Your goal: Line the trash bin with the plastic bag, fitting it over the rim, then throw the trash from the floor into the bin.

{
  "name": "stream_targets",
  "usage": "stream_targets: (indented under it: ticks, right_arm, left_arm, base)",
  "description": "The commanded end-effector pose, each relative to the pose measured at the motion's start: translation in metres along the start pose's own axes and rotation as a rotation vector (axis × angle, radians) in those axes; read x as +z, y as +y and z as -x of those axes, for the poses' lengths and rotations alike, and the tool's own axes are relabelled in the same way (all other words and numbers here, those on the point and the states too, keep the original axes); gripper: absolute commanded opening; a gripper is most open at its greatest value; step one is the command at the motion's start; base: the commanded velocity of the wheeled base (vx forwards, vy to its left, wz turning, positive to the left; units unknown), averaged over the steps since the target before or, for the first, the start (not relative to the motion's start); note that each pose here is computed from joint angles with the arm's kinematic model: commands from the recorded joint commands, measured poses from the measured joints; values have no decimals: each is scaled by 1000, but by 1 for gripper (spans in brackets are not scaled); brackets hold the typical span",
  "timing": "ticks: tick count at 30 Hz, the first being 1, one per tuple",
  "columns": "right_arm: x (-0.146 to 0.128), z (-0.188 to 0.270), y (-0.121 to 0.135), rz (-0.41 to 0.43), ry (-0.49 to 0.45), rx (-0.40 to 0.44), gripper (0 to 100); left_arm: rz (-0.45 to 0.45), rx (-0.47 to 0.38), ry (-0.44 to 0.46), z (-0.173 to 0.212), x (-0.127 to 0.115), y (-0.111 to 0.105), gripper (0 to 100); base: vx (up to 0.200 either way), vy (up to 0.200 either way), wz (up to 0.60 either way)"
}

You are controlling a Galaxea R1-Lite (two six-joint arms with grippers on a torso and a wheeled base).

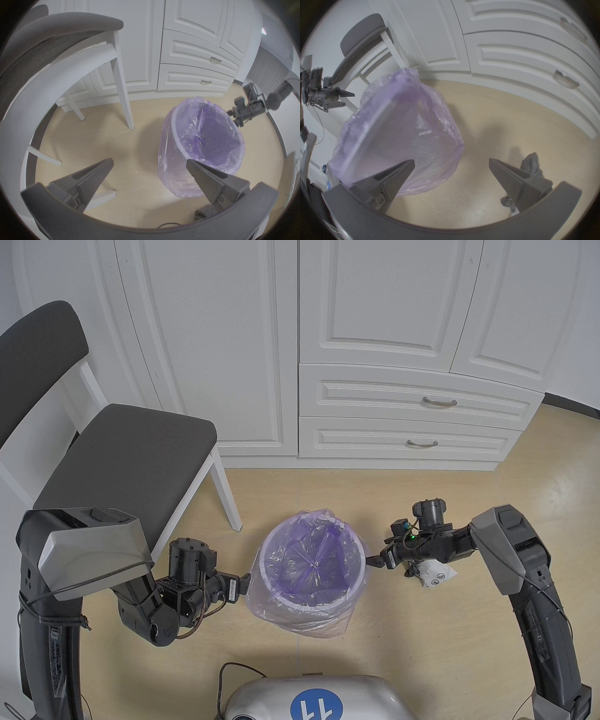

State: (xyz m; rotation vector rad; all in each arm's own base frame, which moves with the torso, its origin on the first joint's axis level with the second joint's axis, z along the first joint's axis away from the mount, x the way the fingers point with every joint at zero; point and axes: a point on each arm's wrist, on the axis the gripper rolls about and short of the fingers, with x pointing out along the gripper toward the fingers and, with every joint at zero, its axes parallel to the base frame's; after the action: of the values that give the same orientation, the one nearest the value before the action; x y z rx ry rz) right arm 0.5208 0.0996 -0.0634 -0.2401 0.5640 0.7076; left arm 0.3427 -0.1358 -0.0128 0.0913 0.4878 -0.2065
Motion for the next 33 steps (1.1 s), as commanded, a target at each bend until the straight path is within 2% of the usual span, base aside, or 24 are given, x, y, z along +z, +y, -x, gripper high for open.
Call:
stream_targets:
  ticks: [1, 5, 6, 9, 11, 18, 20, 22, 24, 25, 27, 29, 33]
  right_arm:
    - [-46, -30, 0, -141, 83, -33, 100]
    - [-42, -32, -3, -262, 37, -100, 100]
    - [-42, -32, -3, -262, 37, -100, 100]
    - [-24, -31, -6, -393, -118, -205, 100]
    - [-19, -27, -5, -430, -160, -236, 100]
    - [-11, 20, -5, -463, -247, -285, 100]
    - [-22, 38, 7, -484, -294, -286, 100]
    - [-35, 48, 17, -470, -332, -291, 100]
    - [-35, 48, 17, -470, -332, -291, 100]
    - [-42, 70, 25, -446, -429, -344, 100]
    - [-41, 76, 27, -443, -449, -366, 100]
    - [-39, 91, 33, -452, -492, -442, 100]
    - [-35, 99, 38, -433, -567, -477, 100]
  left_arm:
    - [14, 17, -12, -4, -8, 7, 100]
    - [29, 20, -36, 11, -9, 11, 100]
    - [29, 20, -36, 11, -9, 11, 100]
    - [69, 1, -57, 29, -16, 13, 100]
    - [69, -3, -62, 34, -20, 12, 100]
    - [75, -6, -78, 39, -26, 13, 100]
    - [115, -12, -45, 35, -37, 11, 100]
    - [150, -13, -37, 28, -44, 9, 100]
    - [150, -13, -37, 28, -44, 9, 100]
    - [167, -16, -56, 17, -47, 10, 100]
    - [168, -21, -52, 13, -48, 10, 100]
    - [171, -56, -43, -2, -55, 8, 100]
    - [174, -59, -43, -15, -60, 9, 100]
  base:
    - [0, 0, 0]
    - [0, 0, 0]
    - [0, 0, 0]
    - [0, 0, 0]
    - [0, 0, 0]
    - [0, 0, 0]
    - [0, 0, 0]
    - [0, 0, 0]
    - [0, 0, 0]
    - [0, 0, 0]
    - [0, 0, 0]
    - [0, 0, 0]
    - [0, 0, 0]
